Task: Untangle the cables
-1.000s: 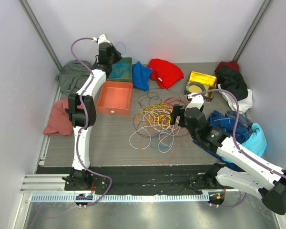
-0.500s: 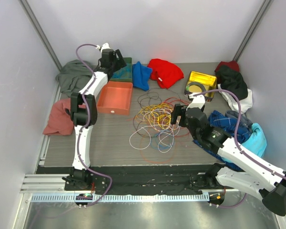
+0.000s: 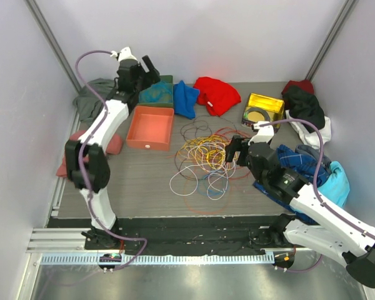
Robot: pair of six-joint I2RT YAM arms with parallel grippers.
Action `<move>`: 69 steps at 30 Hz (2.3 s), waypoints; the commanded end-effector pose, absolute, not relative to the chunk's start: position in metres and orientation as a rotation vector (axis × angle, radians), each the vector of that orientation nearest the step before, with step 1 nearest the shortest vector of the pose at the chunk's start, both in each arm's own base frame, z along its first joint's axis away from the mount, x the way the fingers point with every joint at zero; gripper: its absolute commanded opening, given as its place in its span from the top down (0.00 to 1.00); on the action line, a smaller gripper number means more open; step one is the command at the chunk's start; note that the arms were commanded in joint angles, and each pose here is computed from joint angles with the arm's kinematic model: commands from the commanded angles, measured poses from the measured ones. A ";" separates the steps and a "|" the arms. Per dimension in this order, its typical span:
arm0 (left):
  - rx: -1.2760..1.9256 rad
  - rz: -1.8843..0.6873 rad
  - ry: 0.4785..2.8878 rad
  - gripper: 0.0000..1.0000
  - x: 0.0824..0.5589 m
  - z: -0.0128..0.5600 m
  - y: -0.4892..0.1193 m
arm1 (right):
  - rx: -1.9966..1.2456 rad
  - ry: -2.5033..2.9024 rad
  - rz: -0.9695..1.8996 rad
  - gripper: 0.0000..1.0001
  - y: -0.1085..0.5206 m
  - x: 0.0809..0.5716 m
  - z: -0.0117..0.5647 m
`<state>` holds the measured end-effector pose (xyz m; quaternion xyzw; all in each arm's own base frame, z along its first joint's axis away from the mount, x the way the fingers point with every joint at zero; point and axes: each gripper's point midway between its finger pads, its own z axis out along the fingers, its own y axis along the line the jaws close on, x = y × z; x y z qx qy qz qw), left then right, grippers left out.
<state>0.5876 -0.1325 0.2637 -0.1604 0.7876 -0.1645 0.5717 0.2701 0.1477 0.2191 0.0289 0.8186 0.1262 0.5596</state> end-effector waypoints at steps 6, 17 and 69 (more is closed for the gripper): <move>-0.125 -0.585 1.963 0.15 0.415 0.253 -0.254 | 0.104 1.903 0.390 0.07 0.157 0.269 0.231; 0.002 -0.613 2.154 0.19 0.269 0.178 -0.255 | 0.142 2.046 0.416 0.11 0.160 0.255 0.183; 0.270 -0.866 2.600 0.75 0.196 0.022 -0.370 | 0.230 2.104 0.462 0.14 0.144 0.225 0.147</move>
